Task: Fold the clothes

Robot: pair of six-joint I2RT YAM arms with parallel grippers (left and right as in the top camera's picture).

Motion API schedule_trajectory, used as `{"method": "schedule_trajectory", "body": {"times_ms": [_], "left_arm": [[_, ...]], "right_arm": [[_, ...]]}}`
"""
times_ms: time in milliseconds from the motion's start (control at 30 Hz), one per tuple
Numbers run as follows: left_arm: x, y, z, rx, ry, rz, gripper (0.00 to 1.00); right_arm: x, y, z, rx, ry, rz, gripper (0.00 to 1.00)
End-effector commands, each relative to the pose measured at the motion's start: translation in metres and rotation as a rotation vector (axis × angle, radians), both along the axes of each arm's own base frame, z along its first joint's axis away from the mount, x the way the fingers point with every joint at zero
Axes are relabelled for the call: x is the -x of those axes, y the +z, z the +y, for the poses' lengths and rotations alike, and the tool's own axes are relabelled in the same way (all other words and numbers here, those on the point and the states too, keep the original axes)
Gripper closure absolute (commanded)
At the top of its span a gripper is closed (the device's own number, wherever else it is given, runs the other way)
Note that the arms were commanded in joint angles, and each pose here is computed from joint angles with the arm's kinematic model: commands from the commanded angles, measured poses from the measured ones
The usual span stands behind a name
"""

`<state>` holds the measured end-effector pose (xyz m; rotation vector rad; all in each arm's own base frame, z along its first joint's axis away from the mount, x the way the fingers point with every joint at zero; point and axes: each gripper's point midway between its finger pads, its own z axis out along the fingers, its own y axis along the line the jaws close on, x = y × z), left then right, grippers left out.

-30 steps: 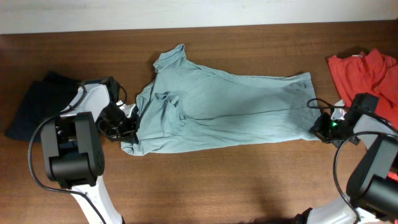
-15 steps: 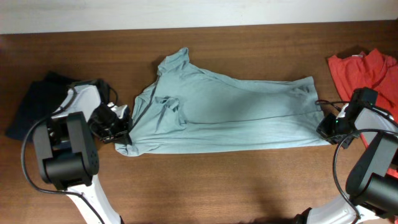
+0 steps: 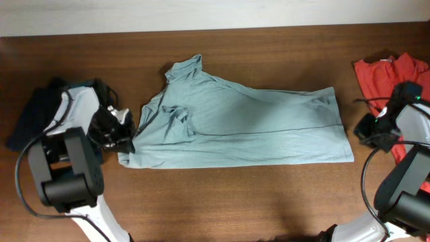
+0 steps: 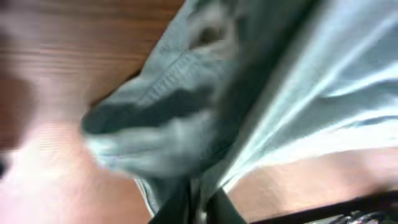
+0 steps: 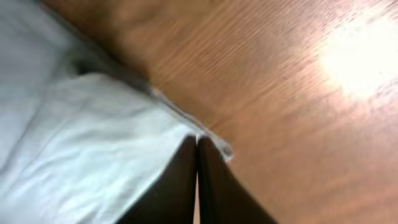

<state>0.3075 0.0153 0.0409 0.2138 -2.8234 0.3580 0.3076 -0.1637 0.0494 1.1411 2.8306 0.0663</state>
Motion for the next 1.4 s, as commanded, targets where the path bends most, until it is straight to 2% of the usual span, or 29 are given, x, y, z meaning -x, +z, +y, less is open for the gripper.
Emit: {"method": "schedule_trajectory", "body": {"times_ms": [0, 133, 233, 467, 600, 733, 867, 1000, 1067, 1200, 1267, 1367], "left_arm": [[-0.023, 0.051, 0.007, -0.035, 0.015, -0.162, 0.87], [-0.051, 0.086, -0.005, 0.016, 0.015, -0.318, 0.79], [-0.081, 0.114, -0.027, 0.110, -0.013, -0.466, 0.70], [-0.091, 0.123, -0.034, 0.111, -0.060, -0.521, 0.67], [-0.096, 0.121, -0.044, 0.112, -0.177, -0.563, 0.66], [-0.108, 0.119, -0.070, 0.122, -0.322, -0.633, 0.61], [-0.118, 0.115, -0.098, 0.082, -0.449, -0.682, 0.59], [-0.113, 0.093, -0.104, -0.063, -0.540, -0.609, 0.59], [-0.114, 0.086, -0.111, -0.079, -0.557, -0.597, 0.59], [-0.141, 0.082, -0.121, -0.084, -0.562, -0.689, 0.53], [-0.161, 0.082, -0.125, -0.092, -0.556, -0.761, 0.44], [-0.188, 0.077, -0.129, -0.102, -0.549, -0.847, 0.36]], "right_arm": [[-0.033, 0.058, 0.014, -0.057, 0.092, -0.203, 0.92], [-0.049, 0.093, 0.036, -0.102, 0.164, -0.292, 0.91], [-0.055, 0.101, 0.054, -0.104, 0.221, -0.299, 0.90], [-0.062, 0.102, 0.072, -0.106, 0.272, -0.305, 0.84], [-0.064, 0.102, 0.070, -0.102, 0.271, -0.311, 0.78], [-0.060, 0.096, 0.072, -0.118, 0.267, -0.284, 0.77], [-0.054, 0.083, 0.075, -0.148, 0.262, -0.231, 0.76], [-0.036, 0.068, 0.081, -0.199, 0.251, -0.128, 0.75], [-0.030, 0.061, 0.082, -0.202, 0.269, -0.096, 0.75], [-0.029, 0.050, 0.079, -0.186, 0.268, -0.086, 0.71], [-0.029, 0.047, 0.081, -0.200, 0.268, -0.090, 0.71], [-0.027, 0.045, 0.084, -0.216, 0.268, -0.090, 0.71]]}}
